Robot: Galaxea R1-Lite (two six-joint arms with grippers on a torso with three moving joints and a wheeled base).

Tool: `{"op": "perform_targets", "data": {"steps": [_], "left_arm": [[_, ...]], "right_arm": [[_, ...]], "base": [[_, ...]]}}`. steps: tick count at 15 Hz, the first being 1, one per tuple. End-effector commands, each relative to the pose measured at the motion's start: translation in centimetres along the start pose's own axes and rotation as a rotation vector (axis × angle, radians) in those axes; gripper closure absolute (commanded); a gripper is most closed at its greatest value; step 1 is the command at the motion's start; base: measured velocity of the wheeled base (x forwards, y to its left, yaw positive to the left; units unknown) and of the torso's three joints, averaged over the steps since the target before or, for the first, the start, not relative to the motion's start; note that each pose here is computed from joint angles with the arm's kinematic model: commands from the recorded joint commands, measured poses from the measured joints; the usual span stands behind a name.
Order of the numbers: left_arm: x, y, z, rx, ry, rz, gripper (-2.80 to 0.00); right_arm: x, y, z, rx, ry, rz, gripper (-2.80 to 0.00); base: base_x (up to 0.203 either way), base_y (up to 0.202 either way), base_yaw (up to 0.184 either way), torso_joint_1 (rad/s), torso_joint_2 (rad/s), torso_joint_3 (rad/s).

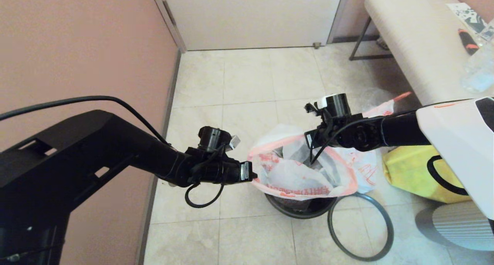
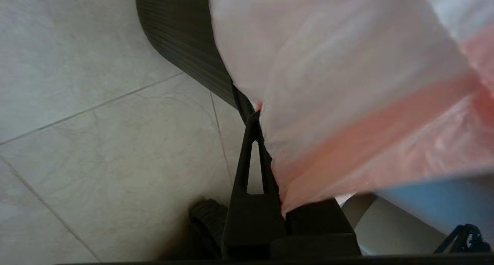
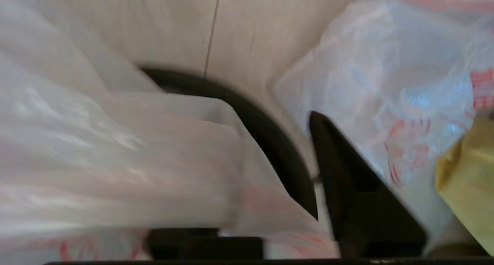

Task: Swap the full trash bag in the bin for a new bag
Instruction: Put the new garbage bag on the trash can

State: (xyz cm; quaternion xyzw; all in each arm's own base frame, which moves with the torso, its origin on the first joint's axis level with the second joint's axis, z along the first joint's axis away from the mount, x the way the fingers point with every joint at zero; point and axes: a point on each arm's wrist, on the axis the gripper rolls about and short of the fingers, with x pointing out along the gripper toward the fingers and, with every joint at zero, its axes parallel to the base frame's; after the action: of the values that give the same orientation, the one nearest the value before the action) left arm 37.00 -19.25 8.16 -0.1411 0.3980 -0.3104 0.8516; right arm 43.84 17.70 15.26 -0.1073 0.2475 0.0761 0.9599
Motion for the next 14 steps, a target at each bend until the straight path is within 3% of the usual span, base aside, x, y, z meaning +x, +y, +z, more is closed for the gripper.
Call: {"op": "perform_targets", "data": {"steps": [1,4,5,9,14], "left_arm": [[0.4,-0.2,0.0,-0.007,0.005,-0.009,0.0],[0.6,-0.9,0.0,-0.022,0.03,-0.012,0.0],[0.6,-0.9,0.0,-0.027,0.031,-0.012,0.0],[1.1,-0.7,0.0,-0.031,0.037,-0.009,0.0],[2.1,-0.3,-0.2,-0.042,0.06,0.0,0.0]], "right_arm": [[-2.2,-0.3,0.5,-0.007,0.066,0.006,-2.8],[-6.0,-1.5,0.4,-0.038,0.287,0.033,-2.8],[-7.0,-2.0,0.9,-0.037,0.323,0.058,-2.8],[-9.6,-6.0,3.0,0.096,0.314,0.279,-2.8],[-9.7,-10.6,3.0,0.237,0.287,0.414,-2.8]], "base": [[0.0,0.0,0.0,0.0,0.0,0.0],[0.0,0.0,0.0,0.0,0.0,0.0],[0.0,0.0,0.0,0.0,0.0,0.0],[0.0,0.0,0.0,0.0,0.0,0.0],[0.0,0.0,0.0,0.0,0.0,0.0]]}}
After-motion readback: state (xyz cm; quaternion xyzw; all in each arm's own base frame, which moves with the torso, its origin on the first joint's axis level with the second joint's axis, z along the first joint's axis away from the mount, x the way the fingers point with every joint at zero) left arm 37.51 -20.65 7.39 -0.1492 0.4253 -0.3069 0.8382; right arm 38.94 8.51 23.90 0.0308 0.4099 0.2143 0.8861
